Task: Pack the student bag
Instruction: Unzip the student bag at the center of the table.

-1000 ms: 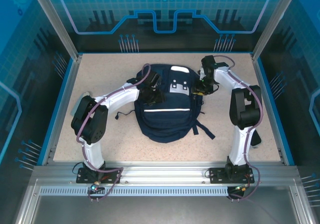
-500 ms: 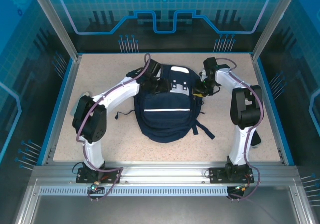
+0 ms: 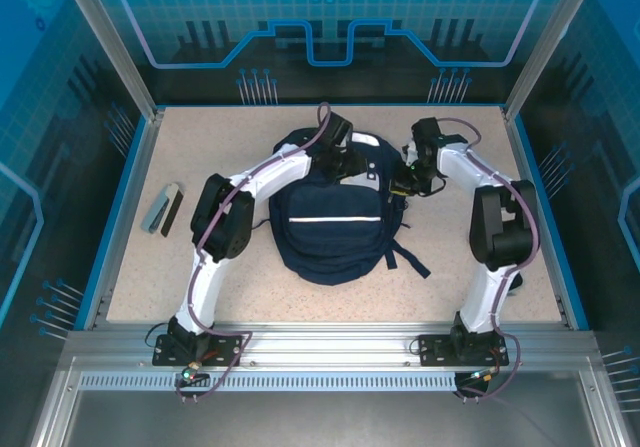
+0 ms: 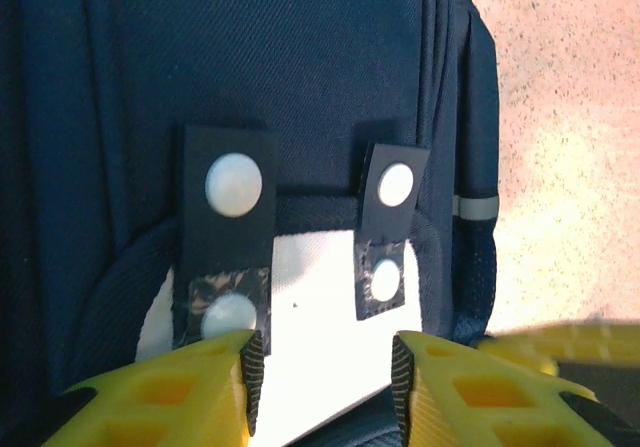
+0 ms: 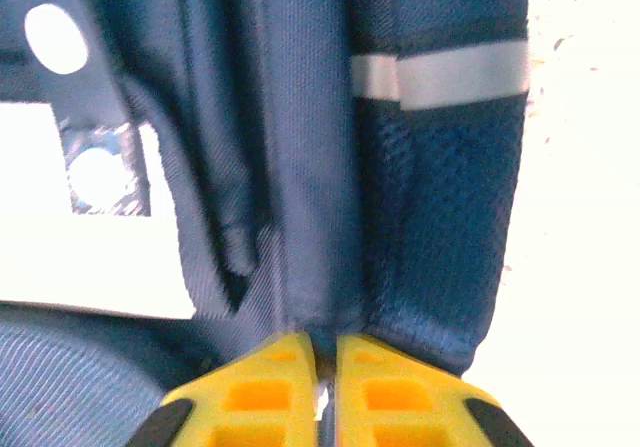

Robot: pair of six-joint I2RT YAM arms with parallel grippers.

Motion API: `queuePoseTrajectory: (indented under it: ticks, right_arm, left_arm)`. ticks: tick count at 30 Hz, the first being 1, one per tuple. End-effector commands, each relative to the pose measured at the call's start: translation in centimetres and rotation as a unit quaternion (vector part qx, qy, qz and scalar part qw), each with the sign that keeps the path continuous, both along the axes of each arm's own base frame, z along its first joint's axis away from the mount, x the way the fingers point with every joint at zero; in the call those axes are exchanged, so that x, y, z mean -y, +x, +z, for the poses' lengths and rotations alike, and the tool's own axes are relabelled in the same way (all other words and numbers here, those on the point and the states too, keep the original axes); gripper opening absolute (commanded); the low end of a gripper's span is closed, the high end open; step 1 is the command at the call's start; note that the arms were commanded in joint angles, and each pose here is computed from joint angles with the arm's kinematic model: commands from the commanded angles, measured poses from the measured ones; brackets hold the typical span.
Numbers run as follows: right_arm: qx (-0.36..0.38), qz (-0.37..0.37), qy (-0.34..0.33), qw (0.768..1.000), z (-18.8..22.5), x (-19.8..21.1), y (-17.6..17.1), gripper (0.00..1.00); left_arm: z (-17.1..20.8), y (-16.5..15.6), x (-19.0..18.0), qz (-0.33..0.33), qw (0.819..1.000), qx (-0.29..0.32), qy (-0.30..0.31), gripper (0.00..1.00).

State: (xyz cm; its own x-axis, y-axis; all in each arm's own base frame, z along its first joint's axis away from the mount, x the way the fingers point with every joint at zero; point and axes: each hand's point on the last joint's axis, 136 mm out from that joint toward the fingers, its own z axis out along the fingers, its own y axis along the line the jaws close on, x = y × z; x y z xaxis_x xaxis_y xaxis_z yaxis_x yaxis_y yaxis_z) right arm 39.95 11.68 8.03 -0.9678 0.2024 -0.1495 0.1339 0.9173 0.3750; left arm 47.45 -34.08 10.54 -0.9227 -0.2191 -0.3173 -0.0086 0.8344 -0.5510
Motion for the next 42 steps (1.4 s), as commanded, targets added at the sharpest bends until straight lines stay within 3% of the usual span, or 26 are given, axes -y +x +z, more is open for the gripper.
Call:
queuePoseTrajectory:
  ticks: [1, 8, 17, 18, 21, 23, 27, 34, 42]
  right_arm:
    - [-0.015, 0.012, -0.017, 1.000, 0.4, 0.2, -2.8, 0.00]
    - [-0.040, 0.037, -0.022, 0.998, -0.5, -0.9, -7.0, 0.00]
    - [0.000, 0.085, -0.055, 0.995, 2.0, -1.0, -5.6, 0.00]
    - [0.002, 0.088, -0.063, 0.994, 2.1, -0.8, -5.5, 0.04]
    - [0.009, 0.102, -0.091, 0.991, 2.2, -0.1, -5.2, 0.30]
    - [0.007, 0.115, -0.104, 0.988, 2.0, 0.2, -4.8, 0.38]
    - [0.004, 0.137, -0.114, 0.984, 1.6, 0.0, -3.5, 0.42]
    - [0.005, 0.165, -0.064, 0.984, 0.3, -2.0, -0.9, 0.61]
    - [-0.032, 0.200, -0.019, 0.979, -2.0, -3.8, -2.5, 0.63]
  left_arm:
    - [-5.2, -0.3, -2.1, 0.034, 0.996, -0.052, 0.067, 0.42]
    - [-7.8, -0.9, -2.5, 0.045, 0.992, -0.083, 0.078, 0.42]
    - [-7.4, -1.1, -2.9, 0.029, 0.993, -0.086, 0.075, 0.42]
    - [-7.3, -1.1, -2.8, 0.024, 0.994, -0.085, 0.071, 0.42]
    - [-7.0, -1.2, -2.4, 0.013, 0.994, -0.086, 0.062, 0.43]
    - [-7.0, -1.2, -2.3, 0.010, 0.994, -0.085, 0.061, 0.43]
    - [-7.0, -1.2, -2.5, 0.008, 0.994, -0.087, 0.063, 0.43]
    - [-7.5, -1.2, -3.2, 0.009, 0.993, -0.094, 0.068, 0.43]
    - [-8.1, -1.3, -4.9, 0.010, 0.991, -0.100, 0.088, 0.43]
